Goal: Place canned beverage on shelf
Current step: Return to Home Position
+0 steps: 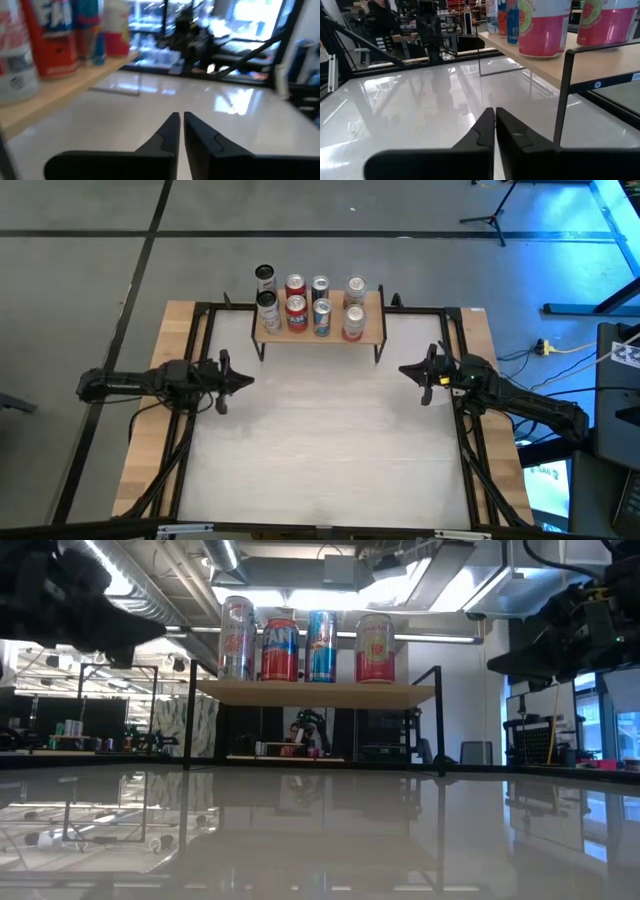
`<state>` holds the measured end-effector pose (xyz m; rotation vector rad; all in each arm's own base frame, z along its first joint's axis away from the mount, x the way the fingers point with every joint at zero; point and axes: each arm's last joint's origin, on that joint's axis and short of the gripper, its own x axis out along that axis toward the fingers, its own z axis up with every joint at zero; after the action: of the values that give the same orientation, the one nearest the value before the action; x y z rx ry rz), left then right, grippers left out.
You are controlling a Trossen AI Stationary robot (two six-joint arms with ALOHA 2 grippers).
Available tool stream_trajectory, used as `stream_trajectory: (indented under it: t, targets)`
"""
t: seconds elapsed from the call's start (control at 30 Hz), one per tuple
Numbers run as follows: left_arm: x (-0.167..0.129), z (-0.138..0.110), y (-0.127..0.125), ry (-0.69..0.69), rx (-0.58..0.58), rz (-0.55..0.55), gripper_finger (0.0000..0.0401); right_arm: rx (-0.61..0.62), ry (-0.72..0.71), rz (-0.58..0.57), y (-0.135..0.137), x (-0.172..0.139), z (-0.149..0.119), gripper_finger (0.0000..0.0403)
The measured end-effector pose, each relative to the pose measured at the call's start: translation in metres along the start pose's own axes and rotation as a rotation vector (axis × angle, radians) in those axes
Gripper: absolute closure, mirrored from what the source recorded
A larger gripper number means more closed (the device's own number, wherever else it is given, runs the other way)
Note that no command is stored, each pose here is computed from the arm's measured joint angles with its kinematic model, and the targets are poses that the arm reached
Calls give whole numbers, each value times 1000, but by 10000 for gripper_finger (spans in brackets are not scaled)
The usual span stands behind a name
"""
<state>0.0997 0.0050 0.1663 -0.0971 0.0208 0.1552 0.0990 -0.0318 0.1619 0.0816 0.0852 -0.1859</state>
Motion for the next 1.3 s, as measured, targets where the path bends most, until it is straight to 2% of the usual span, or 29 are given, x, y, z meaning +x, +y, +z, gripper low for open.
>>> stream_trajectory:
  t: [0.1, 0.27, 1.3]
  targets:
    - [-3, 3, -1, -38, 1, -53, 394, -1, 1, 0, 0, 0, 0, 394]
    - [-3, 3, 0, -44, 25, -15, 400, 2, 4, -1, 0, 0, 0, 401]
    - [-3, 3, 0, -43, 18, -13, 398, 22, 8, -10, 0, 0, -1, 393]
